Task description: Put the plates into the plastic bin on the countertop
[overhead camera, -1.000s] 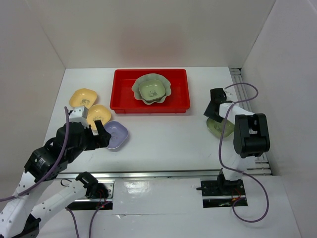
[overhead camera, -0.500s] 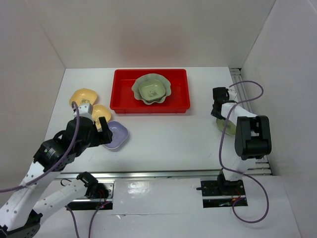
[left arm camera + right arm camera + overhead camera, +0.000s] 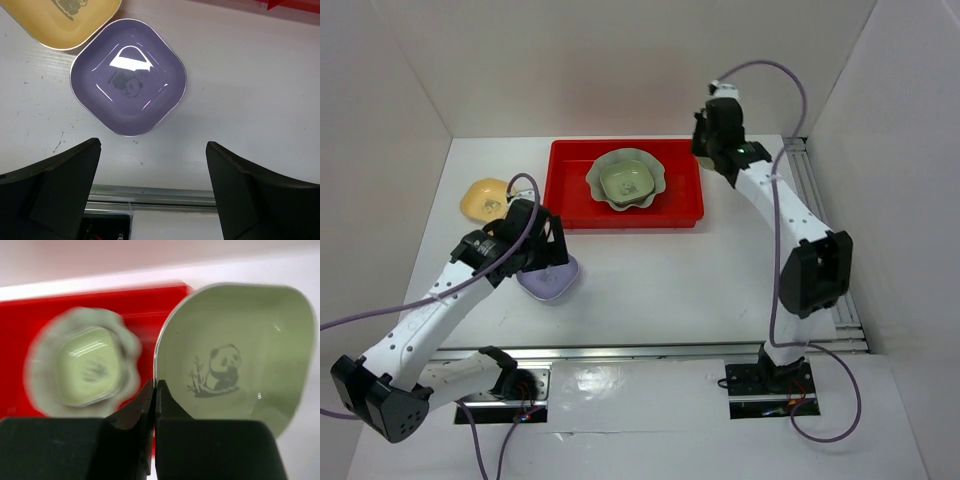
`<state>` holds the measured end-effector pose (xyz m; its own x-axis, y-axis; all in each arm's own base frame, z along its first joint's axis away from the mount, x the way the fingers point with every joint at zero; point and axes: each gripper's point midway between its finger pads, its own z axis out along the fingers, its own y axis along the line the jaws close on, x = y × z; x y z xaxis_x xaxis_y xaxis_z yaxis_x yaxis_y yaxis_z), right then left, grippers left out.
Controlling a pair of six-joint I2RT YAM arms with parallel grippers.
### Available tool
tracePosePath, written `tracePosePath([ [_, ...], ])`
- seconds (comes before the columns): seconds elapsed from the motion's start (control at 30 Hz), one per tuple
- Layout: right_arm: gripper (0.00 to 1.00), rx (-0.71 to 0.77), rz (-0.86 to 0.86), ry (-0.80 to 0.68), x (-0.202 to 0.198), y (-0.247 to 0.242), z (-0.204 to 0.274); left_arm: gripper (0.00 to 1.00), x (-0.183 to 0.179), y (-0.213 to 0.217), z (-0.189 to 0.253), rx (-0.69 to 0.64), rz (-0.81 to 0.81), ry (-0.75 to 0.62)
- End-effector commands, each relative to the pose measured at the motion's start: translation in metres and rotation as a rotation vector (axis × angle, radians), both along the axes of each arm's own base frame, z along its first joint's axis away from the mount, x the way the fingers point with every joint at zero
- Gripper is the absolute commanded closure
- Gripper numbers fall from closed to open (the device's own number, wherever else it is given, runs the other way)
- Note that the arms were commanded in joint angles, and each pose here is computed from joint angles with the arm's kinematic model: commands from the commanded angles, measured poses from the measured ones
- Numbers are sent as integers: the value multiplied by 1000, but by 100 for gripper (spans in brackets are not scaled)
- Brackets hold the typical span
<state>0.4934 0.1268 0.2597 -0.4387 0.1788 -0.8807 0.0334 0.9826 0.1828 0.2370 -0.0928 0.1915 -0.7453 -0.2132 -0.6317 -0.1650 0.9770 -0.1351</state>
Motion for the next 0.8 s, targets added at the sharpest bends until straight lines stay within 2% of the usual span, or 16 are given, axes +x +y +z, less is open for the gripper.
tracePosePath([
  [0.0, 100, -65, 239, -62, 17, 74, 27, 0, 14, -3, 11, -47, 44, -16],
  [0.03, 99, -88, 283, -2, 25, 91, -1, 0, 13, -1, 7, -38, 64, 0],
  [0.07, 99, -107, 347, -6, 24, 117, -2, 0, 13, 4, 10, -46, 104, -3],
  [0.1, 99, -100, 367, -59, 31, 132, 22, 0, 10, 10, 4, -16, 133, 25],
  [0.13, 99, -102, 384, -54, 35, 145, 19, 0, 11, 15, 3, -10, 168, 35],
  [0.17, 99, -143, 425, 24, 37, 165, -19, 0, 9, 21, 2, -1, 202, 44],
  [0.2, 99, -151, 417, -29, 45, 175, 3, 0, 6, 32, 0, 13, 269, 52],
  [0.23, 99, -168, 410, -15, 47, 182, -5, 0, 8, 36, 0, 13, 297, 45],
  [0.27, 99, -209, 428, 46, 50, 192, -41, 0, 6, 47, -5, 25, 341, 60],
  [0.3, 99, -203, 440, 26, 51, 203, -37, 0, 6, 53, -8, 29, 364, 68],
  [0.4, 99, -206, 450, 34, 53, 211, -57, 0, 9, 77, -16, 57, 426, 115],
  [0.47, 99, -217, 458, 82, 47, 214, -87, 0, 12, 87, -22, 54, 443, 146],
  [0.77, 97, -209, 507, 83, 37, 236, -102, 1, 13, 98, -49, -22, 464, 225],
])
